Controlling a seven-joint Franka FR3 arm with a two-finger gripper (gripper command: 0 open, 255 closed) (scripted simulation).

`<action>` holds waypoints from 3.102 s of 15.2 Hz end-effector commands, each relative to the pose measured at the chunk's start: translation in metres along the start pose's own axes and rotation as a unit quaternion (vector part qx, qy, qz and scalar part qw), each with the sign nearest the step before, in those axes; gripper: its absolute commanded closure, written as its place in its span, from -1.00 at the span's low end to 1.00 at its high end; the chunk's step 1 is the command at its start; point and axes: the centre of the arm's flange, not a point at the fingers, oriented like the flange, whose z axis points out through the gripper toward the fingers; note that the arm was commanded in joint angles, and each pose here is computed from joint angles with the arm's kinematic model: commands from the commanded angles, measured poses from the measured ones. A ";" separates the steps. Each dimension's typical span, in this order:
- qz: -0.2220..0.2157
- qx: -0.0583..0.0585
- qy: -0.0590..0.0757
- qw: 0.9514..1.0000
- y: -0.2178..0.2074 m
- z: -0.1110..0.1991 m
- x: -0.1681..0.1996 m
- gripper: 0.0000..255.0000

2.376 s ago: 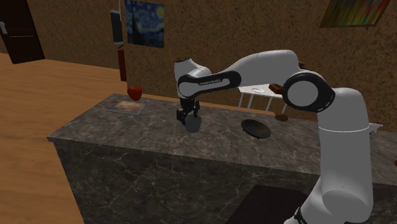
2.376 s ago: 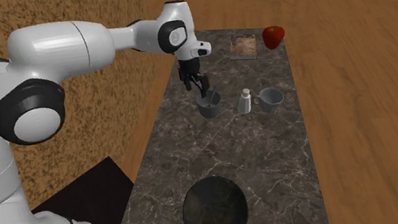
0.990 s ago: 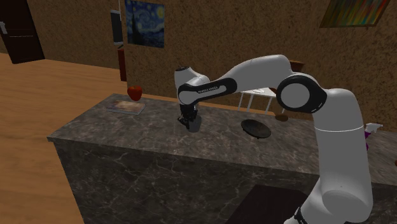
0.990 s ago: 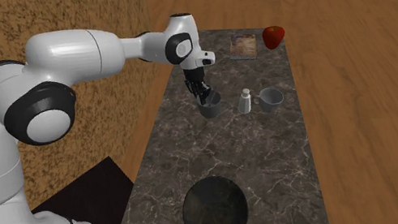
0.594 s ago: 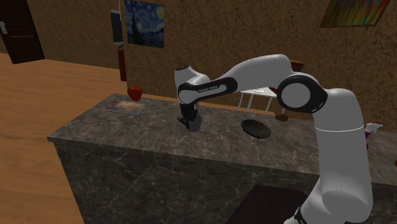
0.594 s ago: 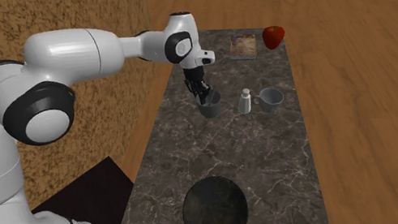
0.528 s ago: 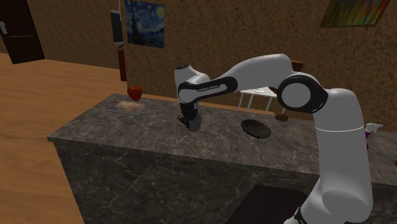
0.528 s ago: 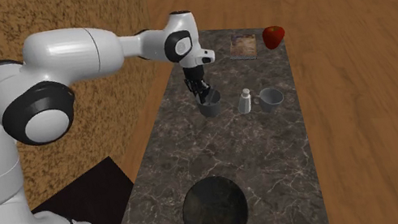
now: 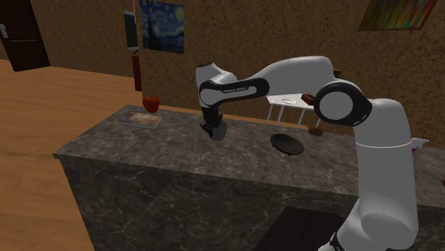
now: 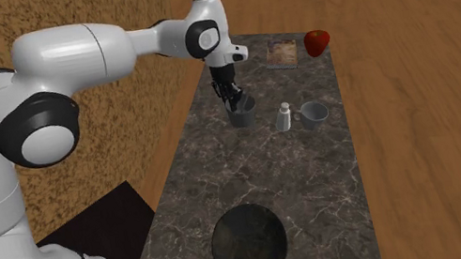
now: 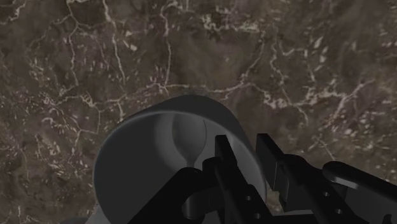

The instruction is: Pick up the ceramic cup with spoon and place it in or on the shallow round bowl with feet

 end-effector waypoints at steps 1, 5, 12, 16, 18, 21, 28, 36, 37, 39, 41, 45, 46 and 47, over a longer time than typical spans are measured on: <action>0.000 0.000 0.000 1.000 0.002 -0.011 -0.001 1.00; 0.000 0.000 0.000 1.000 0.007 -0.032 -0.003 1.00; 0.000 0.000 0.000 1.000 0.014 -0.067 -0.005 1.00; 0.000 0.000 0.000 1.000 0.052 -0.057 -0.041 1.00; 0.000 0.000 0.000 1.000 0.071 -0.052 -0.059 1.00; 0.000 0.000 0.000 1.000 0.099 -0.045 -0.085 1.00; 0.000 0.000 0.000 1.000 0.164 -0.027 -0.148 1.00; 0.000 0.000 0.000 1.000 0.240 -0.007 -0.219 1.00; 0.000 0.000 0.000 1.000 0.249 -0.004 -0.228 1.00; 0.000 0.000 0.000 1.000 0.268 0.001 -0.246 1.00; 0.000 0.000 0.000 1.000 0.286 0.006 -0.264 1.00; 0.000 0.000 0.000 1.000 0.311 0.018 -0.288 1.00; 0.000 0.000 0.000 1.000 0.310 0.023 -0.288 1.00; 0.000 0.000 0.000 1.000 0.309 0.028 -0.288 1.00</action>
